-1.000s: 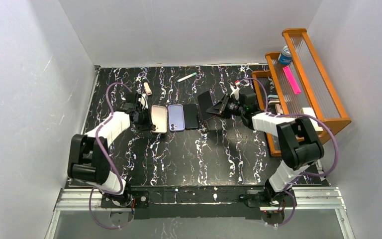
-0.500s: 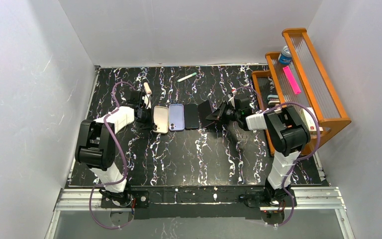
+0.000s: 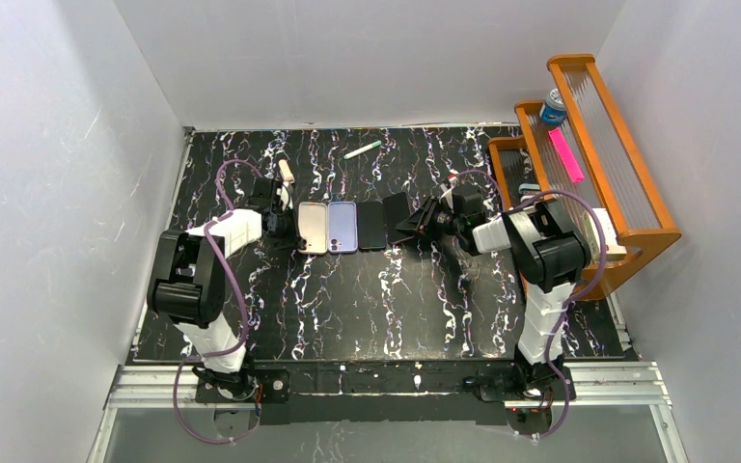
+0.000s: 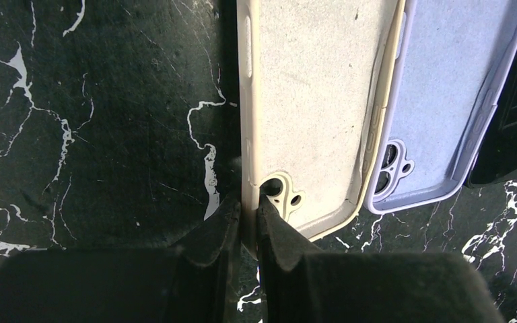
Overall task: Take the phone out of the phone case
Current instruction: Place the phone case at the center of the board.
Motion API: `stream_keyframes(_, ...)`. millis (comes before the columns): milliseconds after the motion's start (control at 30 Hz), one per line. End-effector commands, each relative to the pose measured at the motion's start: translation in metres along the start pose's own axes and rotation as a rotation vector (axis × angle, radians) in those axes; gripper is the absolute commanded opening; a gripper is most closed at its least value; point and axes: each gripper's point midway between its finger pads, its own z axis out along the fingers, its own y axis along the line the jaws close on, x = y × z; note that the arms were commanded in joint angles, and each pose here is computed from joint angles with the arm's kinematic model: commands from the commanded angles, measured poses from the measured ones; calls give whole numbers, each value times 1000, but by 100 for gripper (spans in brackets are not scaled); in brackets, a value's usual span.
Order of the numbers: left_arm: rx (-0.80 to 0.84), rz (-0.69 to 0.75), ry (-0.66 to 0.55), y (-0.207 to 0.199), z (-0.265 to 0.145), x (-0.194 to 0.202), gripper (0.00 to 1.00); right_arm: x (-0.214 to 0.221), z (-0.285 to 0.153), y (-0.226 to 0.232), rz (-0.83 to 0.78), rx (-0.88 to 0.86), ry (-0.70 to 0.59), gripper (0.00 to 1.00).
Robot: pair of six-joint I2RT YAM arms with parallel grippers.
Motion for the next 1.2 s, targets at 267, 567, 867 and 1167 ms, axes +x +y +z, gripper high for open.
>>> stream_keyframes(267, -32, 5, 5, 9, 4, 3, 29, 13, -5, -24, -98, 124, 56, 64)
stream_keyframes(567, -75, 12, -9, 16, -2, 2, 47, 17, -31, -60, -199, 353, 58, 82)
stream_keyframes(867, -70, -13, -76, 11, -13, -12, 61, 4, -36, -57, -273, 405, 47, 90)
stream_keyframes(1167, -1, -47, -114, -7, -9, -34, 72, -5, -6, -45, -331, 330, 116, 90)
